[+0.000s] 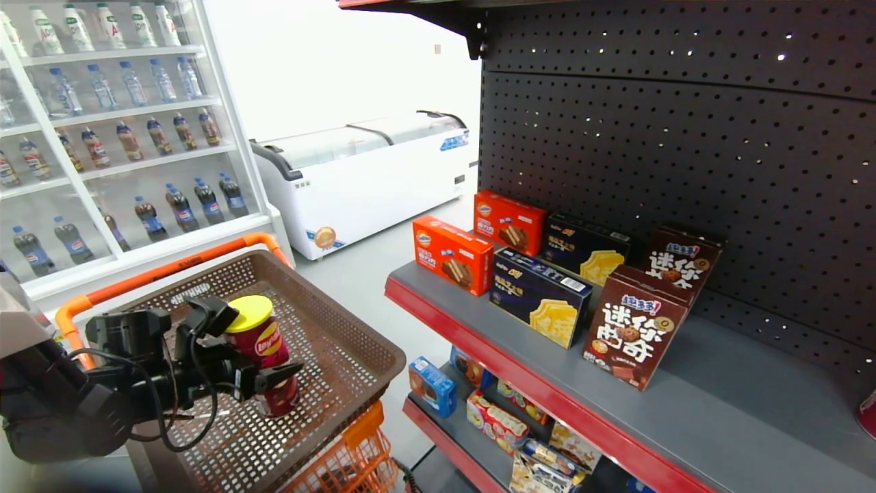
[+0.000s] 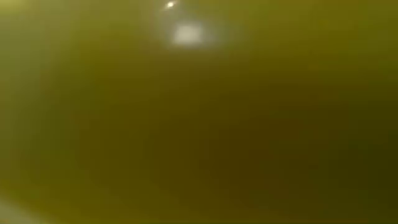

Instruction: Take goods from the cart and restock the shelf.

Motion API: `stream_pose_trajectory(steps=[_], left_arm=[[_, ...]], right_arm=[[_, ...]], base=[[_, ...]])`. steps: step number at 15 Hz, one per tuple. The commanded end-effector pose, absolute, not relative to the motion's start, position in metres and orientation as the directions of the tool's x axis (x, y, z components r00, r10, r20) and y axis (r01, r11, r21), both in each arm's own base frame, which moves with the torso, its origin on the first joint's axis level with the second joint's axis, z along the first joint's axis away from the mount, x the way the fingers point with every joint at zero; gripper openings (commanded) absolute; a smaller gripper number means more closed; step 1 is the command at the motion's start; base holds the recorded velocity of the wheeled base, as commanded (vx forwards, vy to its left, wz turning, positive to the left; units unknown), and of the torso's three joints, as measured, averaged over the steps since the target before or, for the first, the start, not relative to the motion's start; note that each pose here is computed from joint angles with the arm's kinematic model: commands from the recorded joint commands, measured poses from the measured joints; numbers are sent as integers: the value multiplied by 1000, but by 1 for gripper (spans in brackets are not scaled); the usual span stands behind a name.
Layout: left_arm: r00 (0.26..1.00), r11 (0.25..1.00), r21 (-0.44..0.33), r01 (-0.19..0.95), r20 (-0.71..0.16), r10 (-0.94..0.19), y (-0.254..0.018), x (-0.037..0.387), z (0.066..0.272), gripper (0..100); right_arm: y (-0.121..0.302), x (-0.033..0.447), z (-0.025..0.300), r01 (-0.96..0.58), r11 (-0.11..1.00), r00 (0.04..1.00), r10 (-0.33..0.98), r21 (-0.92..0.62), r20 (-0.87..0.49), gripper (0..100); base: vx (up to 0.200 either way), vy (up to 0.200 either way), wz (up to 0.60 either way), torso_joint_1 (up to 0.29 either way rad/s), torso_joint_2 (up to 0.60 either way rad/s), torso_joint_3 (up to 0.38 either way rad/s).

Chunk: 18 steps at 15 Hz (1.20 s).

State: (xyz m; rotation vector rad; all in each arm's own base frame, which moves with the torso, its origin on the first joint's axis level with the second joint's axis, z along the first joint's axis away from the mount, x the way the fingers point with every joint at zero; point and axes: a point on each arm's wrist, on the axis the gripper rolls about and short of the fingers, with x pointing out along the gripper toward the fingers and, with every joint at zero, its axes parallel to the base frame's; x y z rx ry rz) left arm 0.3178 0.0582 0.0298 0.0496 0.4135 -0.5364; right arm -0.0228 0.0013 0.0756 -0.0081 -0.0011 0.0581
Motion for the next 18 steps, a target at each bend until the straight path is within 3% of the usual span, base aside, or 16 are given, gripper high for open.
stream_pose_trajectory(steps=[1, 3, 6, 7, 9, 12, 18], left_arm=[[783, 861, -50, 506, -392, -483, 59, 325, 28, 100], [788, 867, -48, 496, -395, -473, 60, 325, 29, 100], [823, 878, 8, 478, -351, -445, 58, 307, 58, 100], [844, 879, 41, 474, -307, -441, 57, 300, 77, 100], [866, 890, 74, 450, -280, -414, 58, 301, 88, 100], [847, 906, 14, 422, -361, -389, 58, 284, 67, 100], [804, 890, 10, 456, -435, -407, 57, 291, 37, 100]], right_arm=[[1, -23, 76, -58, 998, 998, 58, -9, 2, 100], [1, -23, 76, -58, 998, 998, 58, -8, 2, 100], [1, -23, 76, -58, 998, 998, 58, -9, 2, 100], [1, -23, 76, -58, 998, 998, 58, -8, 2, 100], [1, -23, 76, -58, 998, 998, 58, -9, 2, 100], [1, -23, 76, -58, 998, 998, 58, -9, 2, 100], [1, -23, 76, -58, 998, 998, 58, -9, 2, 100]], base=[[0, 0, 0, 0, 0, 0], [0, 0, 0, 0, 0, 0], [0, 0, 0, 0, 0, 0], [0, 0, 0, 0, 0, 0], [0, 0, 0, 0, 0, 0], [0, 0, 0, 0, 0, 0], [0, 0, 0, 0, 0, 0]])
